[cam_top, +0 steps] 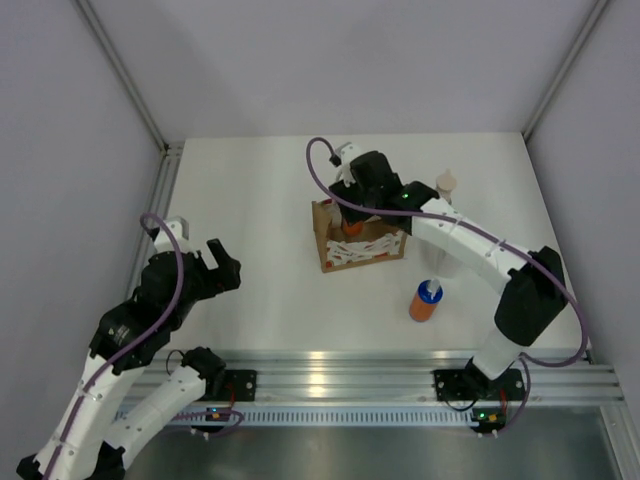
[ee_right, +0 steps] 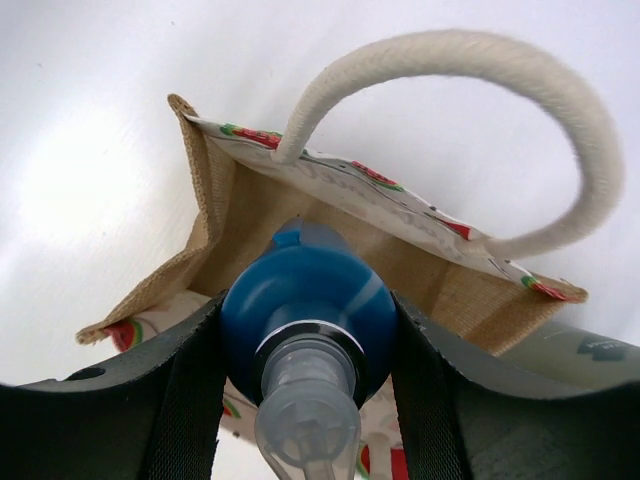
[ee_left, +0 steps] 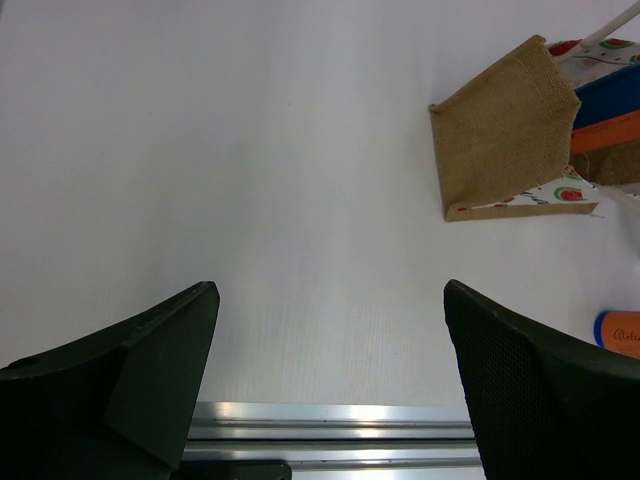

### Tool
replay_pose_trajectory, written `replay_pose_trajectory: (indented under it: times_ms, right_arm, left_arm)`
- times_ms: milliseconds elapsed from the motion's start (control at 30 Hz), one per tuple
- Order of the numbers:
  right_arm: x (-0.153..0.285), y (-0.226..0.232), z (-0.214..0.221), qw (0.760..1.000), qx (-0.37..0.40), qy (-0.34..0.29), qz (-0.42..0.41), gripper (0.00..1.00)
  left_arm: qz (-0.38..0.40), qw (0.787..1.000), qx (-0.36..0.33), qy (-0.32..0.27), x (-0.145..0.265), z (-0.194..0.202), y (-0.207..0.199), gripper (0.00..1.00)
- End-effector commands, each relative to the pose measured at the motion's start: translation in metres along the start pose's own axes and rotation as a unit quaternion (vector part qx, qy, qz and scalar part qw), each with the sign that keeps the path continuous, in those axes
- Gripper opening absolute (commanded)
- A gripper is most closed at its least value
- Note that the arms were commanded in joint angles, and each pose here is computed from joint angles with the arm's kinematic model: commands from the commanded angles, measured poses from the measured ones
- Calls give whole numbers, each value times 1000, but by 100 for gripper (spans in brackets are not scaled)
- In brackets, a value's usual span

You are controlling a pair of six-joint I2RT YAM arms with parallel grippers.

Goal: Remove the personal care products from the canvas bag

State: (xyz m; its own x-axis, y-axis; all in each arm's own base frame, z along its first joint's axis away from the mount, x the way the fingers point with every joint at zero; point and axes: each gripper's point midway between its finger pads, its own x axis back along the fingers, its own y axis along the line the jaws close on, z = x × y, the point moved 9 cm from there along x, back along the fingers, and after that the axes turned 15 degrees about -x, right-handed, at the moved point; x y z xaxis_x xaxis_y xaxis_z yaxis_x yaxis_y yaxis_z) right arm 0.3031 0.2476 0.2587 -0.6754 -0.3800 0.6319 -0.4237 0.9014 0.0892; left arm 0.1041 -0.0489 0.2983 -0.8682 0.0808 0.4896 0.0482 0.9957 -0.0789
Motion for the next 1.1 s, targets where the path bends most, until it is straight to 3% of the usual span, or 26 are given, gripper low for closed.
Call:
replay_pose_trajectory:
  times_ms: [0,667,1067]
  right_arm:
    - [54,4,-54,992,-40,-119,-26,0]
    - [126,53,-102,978,-21,-163,-126,0]
    - [106,119,-80,976,20,-127,-175,0]
  left_arm:
    - [-14,999,20,-33,-1,-7,2,98]
    - [-33,997,45,-61,8,-7,12,98]
    - [-40,995,53,-70,11,-7,15,98]
